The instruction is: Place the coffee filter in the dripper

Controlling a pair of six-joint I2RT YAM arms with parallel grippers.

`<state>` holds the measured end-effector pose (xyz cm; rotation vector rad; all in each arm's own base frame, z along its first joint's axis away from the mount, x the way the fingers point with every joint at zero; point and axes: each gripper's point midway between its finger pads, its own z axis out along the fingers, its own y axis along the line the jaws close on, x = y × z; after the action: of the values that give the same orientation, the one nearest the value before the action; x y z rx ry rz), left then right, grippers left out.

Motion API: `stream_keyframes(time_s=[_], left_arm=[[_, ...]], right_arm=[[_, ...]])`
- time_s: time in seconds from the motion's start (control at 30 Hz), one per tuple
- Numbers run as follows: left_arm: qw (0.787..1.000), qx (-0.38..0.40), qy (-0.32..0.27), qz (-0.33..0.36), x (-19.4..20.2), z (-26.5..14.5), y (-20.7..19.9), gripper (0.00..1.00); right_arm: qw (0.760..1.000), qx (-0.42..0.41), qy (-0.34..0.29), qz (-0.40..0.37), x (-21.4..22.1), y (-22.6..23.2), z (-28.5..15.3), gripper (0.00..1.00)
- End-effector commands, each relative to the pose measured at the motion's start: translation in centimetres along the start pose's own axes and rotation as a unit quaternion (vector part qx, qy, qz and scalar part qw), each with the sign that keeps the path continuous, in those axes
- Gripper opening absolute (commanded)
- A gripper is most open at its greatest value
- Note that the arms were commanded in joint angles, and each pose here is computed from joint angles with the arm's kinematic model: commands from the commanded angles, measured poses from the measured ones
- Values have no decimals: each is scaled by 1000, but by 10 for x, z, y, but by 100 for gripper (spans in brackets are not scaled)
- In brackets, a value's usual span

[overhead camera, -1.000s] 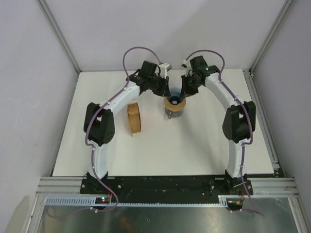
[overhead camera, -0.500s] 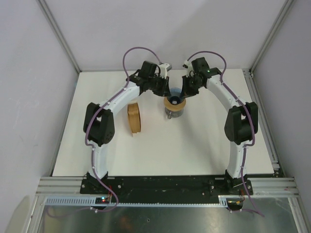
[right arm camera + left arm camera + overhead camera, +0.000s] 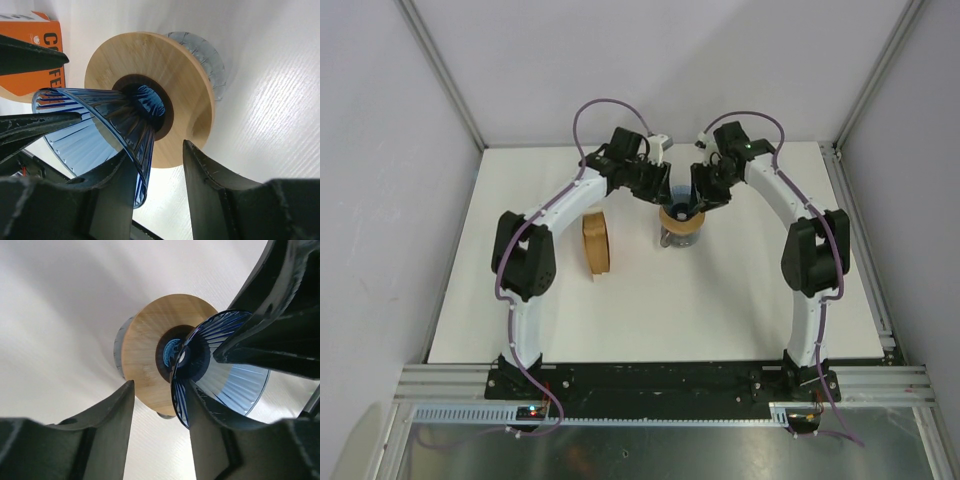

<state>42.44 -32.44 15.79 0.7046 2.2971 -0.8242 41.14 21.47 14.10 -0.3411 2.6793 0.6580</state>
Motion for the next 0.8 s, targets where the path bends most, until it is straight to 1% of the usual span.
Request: stream_keyframes(time_s=[0.0,0.2,0.27,0.43,0.57,0.77], left_arm=[[999,-3,-46,20,-38,-31,-11,54],[997,-15,-73,28,-60,-42,-8,69],[996,-16,-83,31,-67,-49,-9,73],[994,-19,-98,38,-77,-62,-6,76],[994,-26,-99,43,-74,-71,0,75],[994,-29,-92,43,-64,-77,5,74]], right_arm=[[999,-15,-31,-3,-22,4,-21,46],[998,-32,-47,-5,-35,8,-30,54],[998,-38,-58,-8,-41,12,-35,56],[995,-43,-87,-19,-53,20,-50,59],[994,-36,-93,-32,-51,23,-53,54],[997,-13,-72,-30,-41,12,-35,44]])
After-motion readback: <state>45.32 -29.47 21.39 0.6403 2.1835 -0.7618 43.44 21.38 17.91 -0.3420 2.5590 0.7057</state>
